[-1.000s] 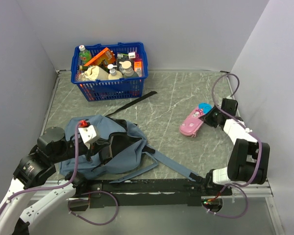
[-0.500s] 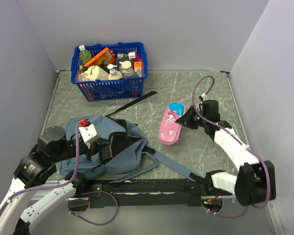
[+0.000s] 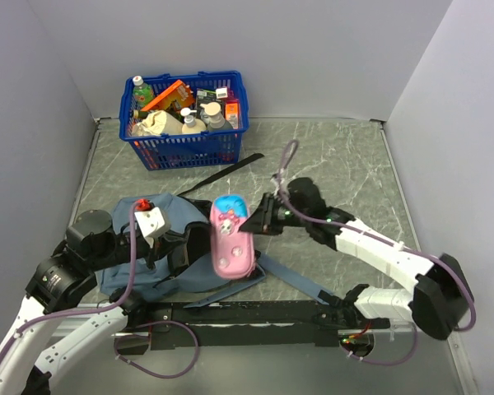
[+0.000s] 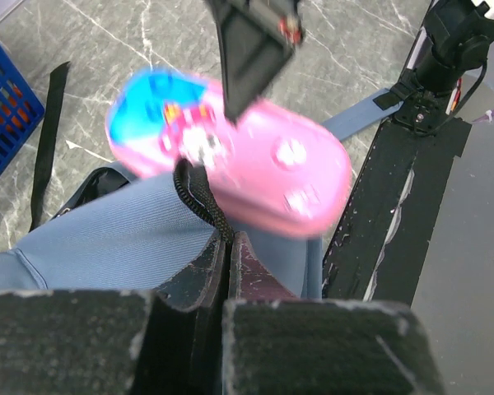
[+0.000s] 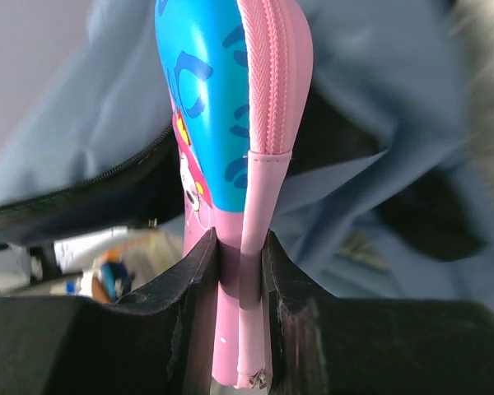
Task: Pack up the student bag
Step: Place the stationery in the student bag.
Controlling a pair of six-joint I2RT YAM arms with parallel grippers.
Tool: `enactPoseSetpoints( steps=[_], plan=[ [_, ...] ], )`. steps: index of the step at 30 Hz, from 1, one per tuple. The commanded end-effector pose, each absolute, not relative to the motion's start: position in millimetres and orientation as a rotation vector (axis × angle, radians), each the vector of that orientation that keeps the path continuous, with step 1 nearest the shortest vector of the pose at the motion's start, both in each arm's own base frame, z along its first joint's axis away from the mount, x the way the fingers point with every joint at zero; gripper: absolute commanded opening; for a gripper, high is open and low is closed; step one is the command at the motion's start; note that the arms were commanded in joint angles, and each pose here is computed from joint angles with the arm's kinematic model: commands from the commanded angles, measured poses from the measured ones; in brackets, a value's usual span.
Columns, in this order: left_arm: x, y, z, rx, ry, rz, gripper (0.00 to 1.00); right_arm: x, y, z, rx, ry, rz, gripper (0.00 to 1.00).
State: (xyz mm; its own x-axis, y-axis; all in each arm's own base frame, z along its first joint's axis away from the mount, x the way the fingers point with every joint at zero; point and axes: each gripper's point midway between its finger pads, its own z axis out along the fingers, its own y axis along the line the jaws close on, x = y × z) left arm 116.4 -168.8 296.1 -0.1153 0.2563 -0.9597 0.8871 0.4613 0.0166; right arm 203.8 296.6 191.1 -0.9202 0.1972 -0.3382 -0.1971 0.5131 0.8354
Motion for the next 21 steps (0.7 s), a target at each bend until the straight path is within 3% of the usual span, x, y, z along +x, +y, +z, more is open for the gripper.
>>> enactPoseSetpoints(
  steps=[1, 11, 21],
  plan=[
    [110.6, -178.2, 354.4, 0.994, 1.418, -0.784, 0.01, 194.9, 330.2, 211.1, 0.025, 2.349, 1.496, 0.0],
    [106.9, -175.3, 356.2, 0.994, 1.404, -0.78, 0.01, 150.8, 370.1, 177.6, 0.031, 2.491, 1.624, 0.0],
    [102.3, -172.8, 365.3, 0.989, 1.382, -0.782, 0.01, 155.6, 367.1, 120.2, 0.176, 2.656, 1.414, 0.0]
  ],
)
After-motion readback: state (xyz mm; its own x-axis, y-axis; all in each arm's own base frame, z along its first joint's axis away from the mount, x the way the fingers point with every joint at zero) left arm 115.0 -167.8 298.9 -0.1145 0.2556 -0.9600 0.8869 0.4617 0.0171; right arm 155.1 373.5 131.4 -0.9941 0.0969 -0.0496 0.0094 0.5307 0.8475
